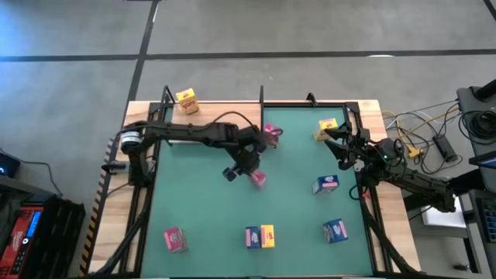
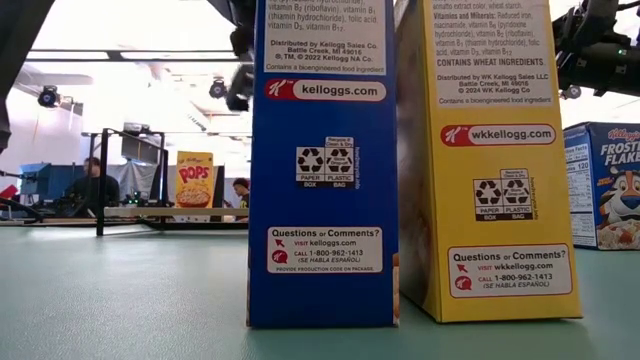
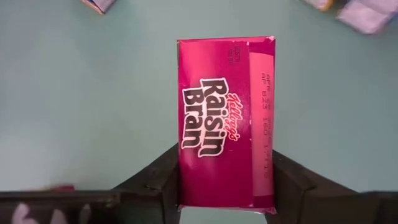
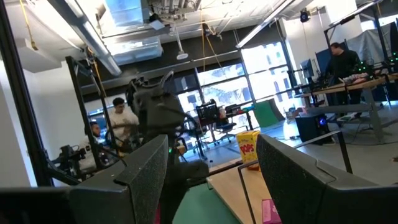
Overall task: Stack cereal on shelf
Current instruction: Put the middle pink cereal box on the shelf
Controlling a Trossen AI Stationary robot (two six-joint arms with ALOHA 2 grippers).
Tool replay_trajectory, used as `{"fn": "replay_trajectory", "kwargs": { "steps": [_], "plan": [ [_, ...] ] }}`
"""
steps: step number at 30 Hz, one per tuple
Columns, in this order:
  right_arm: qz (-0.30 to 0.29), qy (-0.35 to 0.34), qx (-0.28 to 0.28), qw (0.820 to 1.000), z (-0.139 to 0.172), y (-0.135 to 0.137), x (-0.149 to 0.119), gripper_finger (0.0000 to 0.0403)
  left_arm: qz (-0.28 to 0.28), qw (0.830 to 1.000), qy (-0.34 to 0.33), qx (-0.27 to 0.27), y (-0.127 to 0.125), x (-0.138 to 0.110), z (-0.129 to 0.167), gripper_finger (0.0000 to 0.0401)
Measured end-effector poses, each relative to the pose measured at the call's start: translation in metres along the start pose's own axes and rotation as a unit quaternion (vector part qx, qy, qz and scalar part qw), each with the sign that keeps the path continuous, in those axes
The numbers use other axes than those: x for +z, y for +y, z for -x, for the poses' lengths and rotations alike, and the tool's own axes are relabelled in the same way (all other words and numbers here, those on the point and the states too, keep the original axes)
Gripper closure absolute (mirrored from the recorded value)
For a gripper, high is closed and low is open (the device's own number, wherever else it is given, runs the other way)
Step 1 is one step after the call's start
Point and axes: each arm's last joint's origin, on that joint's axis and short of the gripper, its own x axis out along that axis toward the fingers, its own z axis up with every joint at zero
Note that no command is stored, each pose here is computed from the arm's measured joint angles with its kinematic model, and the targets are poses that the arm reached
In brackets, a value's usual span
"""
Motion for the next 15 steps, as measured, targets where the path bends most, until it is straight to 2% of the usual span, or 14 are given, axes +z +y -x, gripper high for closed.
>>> {"fn": "replay_trajectory", "kwargs": {
  "steps": [3,9,15],
  "plan": [
    [0.0,0.0,0.0,1.0,0.0,0.0,0.0,0.0167,0.034,0.999,0.004,-0.006,0.002,-0.012,0.024,0.0242],
    [0.0,0.0,0.0,1.0,0.0,0.0,0.0,0.0167,0.125,0.991,0.006,0.04,0.016,-0.044,0.074,0.024],
    [0.0,0.0,0.0,1.0,0.0,0.0,0.0,0.0167,0.233,0.968,0.012,0.093,0.036,-0.092,0.107,0.0239]
  ]
}}
